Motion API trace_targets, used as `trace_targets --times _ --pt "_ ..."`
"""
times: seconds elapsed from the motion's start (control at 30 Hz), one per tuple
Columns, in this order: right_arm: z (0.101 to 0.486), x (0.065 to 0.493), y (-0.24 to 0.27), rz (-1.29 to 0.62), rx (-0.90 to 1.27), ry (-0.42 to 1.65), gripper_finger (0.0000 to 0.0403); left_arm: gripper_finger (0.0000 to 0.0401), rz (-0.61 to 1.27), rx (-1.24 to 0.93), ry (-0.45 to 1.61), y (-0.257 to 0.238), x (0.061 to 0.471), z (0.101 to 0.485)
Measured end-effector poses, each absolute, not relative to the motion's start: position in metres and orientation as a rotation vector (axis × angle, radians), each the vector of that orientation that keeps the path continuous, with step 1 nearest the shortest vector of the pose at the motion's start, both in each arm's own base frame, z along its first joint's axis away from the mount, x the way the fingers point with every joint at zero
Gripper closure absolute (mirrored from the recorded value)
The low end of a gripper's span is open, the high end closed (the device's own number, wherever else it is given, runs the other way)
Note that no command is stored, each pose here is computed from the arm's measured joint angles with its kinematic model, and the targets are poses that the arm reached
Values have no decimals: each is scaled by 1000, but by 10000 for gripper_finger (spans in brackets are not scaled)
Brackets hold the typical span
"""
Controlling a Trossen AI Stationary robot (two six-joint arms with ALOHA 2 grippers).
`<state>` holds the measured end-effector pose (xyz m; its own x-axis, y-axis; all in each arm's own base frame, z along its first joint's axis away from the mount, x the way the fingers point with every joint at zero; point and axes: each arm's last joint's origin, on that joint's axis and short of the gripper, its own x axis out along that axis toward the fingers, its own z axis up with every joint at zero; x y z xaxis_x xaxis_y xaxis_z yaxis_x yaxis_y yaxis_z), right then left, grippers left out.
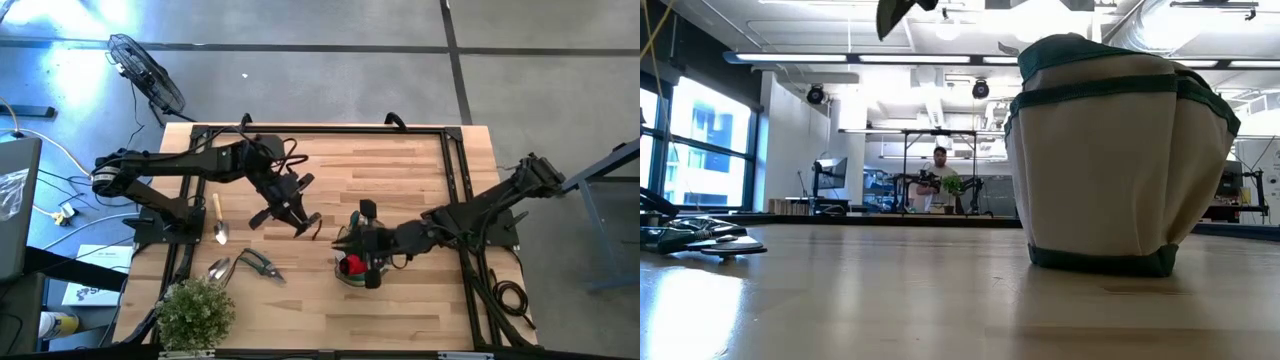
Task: Pick & Place Garden tools in Gardening bag
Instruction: Put the top green shear scissors into the green gardening bag
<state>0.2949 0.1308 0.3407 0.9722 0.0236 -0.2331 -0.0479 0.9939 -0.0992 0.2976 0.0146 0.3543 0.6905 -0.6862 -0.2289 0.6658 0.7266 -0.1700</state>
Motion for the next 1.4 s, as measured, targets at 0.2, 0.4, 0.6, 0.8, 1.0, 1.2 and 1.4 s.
trace_targets --times 0.2,0.4,0.6,0.8,1.0,1.2,1.4 --pt "341 299 122 0 -72 232 281 364 -776 -65 308 14 296 351" --pt "342 303 113 -29 -65 226 177 364 -793 -42 282 10 297 353" --pt "344 307 101 -66 -55 206 111 364 -869 37 234 -11 298 355" --pt "348 309 101 53 -50 173 88 364 -855 80 221 -23 299 356" --pt "342 321 107 116 -109 126 90 364 -840 84 215 -21 300 356" --pt "332 334 108 102 -141 102 92 364 -840 76 231 -21 310 347" --pt "333 334 107 84 -157 90 92 364 -844 58 263 -21 315 339"
